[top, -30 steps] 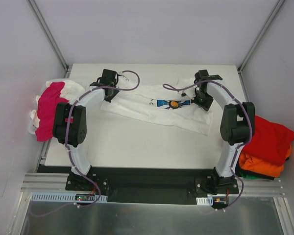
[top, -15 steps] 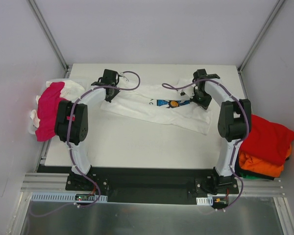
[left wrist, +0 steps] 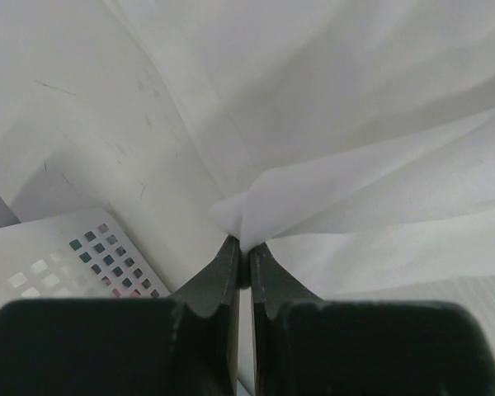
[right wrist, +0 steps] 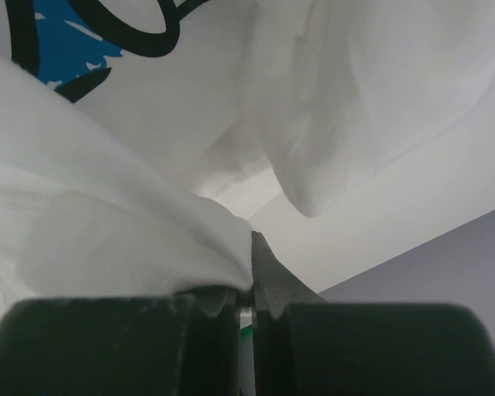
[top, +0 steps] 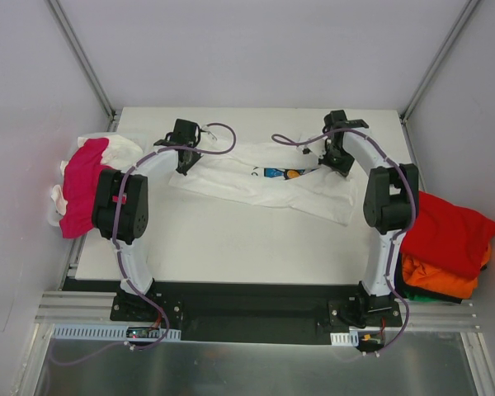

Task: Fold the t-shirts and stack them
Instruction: Fold the flattened tshirt in 1/3 of the way

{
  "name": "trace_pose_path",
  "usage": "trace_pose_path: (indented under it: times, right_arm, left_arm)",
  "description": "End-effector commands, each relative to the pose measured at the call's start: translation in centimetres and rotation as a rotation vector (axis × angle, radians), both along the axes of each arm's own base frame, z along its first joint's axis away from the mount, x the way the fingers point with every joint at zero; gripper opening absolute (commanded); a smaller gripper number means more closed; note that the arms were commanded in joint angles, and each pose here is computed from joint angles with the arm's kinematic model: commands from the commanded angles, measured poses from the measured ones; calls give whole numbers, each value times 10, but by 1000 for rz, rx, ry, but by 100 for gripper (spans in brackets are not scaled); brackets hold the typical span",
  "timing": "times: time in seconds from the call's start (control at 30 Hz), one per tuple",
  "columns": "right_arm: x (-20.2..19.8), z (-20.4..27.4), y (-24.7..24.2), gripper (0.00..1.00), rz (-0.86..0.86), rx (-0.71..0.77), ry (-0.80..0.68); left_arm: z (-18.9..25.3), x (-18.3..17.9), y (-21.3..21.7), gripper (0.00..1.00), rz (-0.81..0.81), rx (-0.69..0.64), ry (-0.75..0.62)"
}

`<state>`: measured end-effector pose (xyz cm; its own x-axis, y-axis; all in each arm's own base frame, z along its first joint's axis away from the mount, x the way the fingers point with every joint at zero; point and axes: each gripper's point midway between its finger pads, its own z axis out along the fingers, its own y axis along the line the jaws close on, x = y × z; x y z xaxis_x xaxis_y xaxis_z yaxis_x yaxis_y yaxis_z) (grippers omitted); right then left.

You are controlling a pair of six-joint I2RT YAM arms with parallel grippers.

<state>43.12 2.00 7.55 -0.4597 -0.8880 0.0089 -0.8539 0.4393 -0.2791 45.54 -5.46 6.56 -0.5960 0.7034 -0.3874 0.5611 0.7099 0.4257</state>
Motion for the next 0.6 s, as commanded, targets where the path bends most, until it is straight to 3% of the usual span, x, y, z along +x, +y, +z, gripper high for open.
trace_pose_path:
  times: [0.0, 0.1, 0.33, 0.57]
  right_arm:
    - [13, 8, -5, 1, 10, -23, -28]
    - [16, 5, -5, 2, 8, -27, -30]
    - [20, 2, -6, 43, 0, -31, -46]
    - [23, 11, -8, 58, -21, -36, -92]
  left_arm:
    - [0, -1, 8, 0, 14, 12, 0]
    - [-1, -1, 7, 0, 13, 12, 1]
    - [-1, -2, 8, 0, 14, 17, 2]
    - [-2, -3, 6, 0, 14, 15, 4]
